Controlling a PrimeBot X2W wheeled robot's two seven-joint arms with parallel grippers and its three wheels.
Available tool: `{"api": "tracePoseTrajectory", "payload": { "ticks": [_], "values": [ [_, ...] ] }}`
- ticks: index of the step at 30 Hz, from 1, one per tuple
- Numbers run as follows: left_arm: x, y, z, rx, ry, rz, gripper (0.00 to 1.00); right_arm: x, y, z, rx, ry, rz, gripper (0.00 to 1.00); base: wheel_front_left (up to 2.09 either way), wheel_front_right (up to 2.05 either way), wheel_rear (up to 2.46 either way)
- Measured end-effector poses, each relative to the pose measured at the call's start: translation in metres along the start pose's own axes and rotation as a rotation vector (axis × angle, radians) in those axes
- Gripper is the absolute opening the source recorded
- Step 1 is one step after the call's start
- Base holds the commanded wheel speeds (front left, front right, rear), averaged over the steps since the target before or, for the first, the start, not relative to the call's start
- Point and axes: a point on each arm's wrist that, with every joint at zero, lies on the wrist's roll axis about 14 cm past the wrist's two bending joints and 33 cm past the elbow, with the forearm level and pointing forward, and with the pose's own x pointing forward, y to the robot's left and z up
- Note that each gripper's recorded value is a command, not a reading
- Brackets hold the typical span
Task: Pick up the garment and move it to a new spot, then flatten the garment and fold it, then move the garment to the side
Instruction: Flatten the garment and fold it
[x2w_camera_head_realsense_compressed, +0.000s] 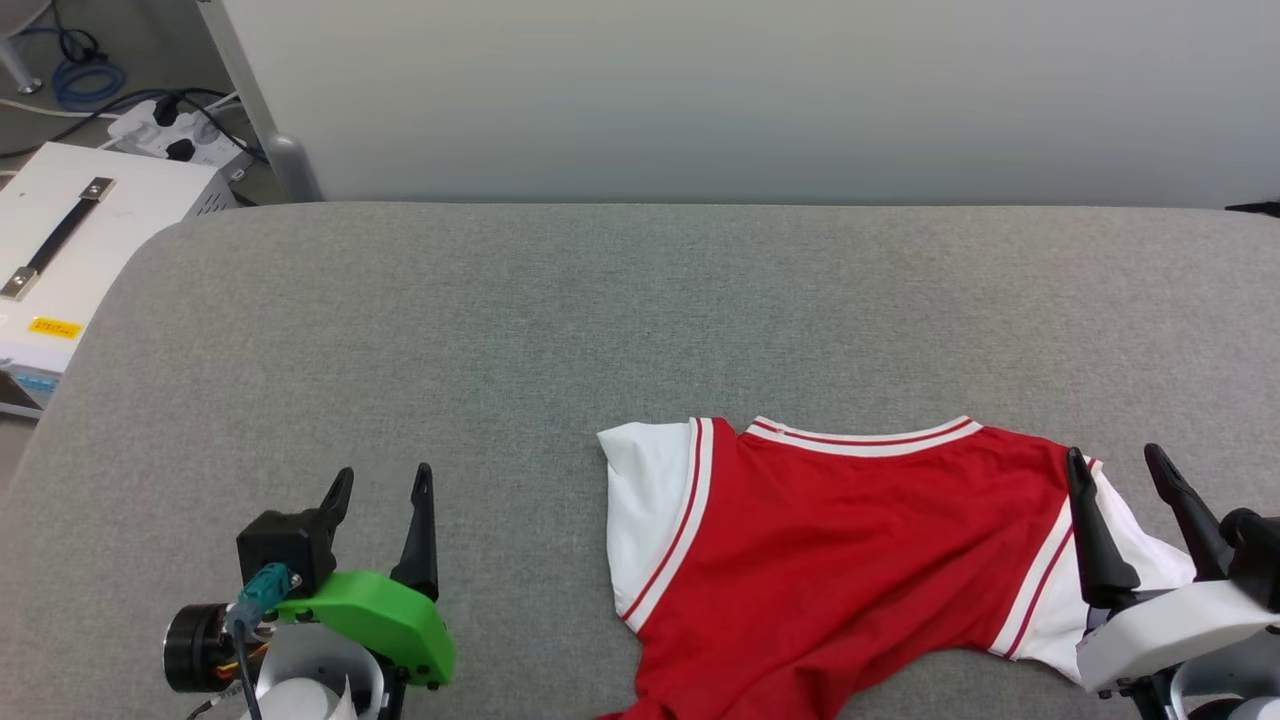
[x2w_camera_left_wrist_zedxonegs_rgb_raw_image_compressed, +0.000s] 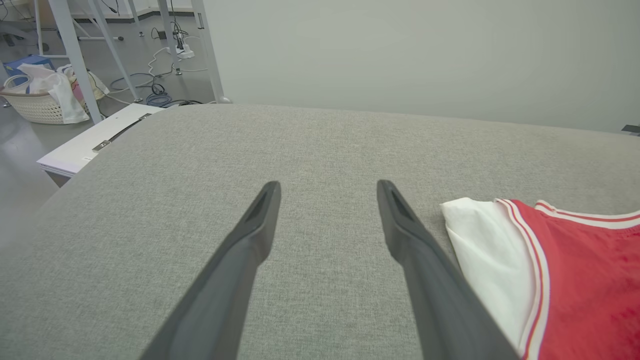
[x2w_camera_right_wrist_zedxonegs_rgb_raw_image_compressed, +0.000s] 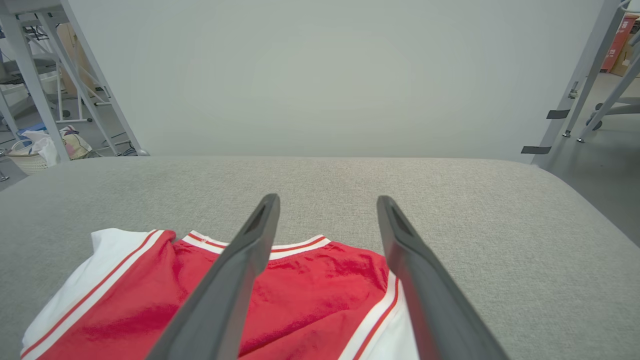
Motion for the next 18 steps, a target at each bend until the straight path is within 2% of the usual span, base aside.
{"api": "tracePoseTrajectory", "payload": {
  "ticks": [6,12,18],
  "values": [
    [0.022,-0.026,-0.002,0.029,0.059,-0.124,1.0,-0.009,0.015,0.014,-0.004,-0.026,0.024,1.0,0.0,0.0,0.0],
    [0.048,-0.072,-0.029,0.064,0.256,-0.303,1.0,-0.008,0.015,0.01,0.008,-0.002,0.018,1.0,0.0,0.0,0.0],
    [0.068,-0.103,-0.058,0.111,0.438,-0.429,1.0,-0.009,0.01,-0.003,0.023,0.042,-0.005,1.0,0.0,0.0,0.0]
  ]
}}
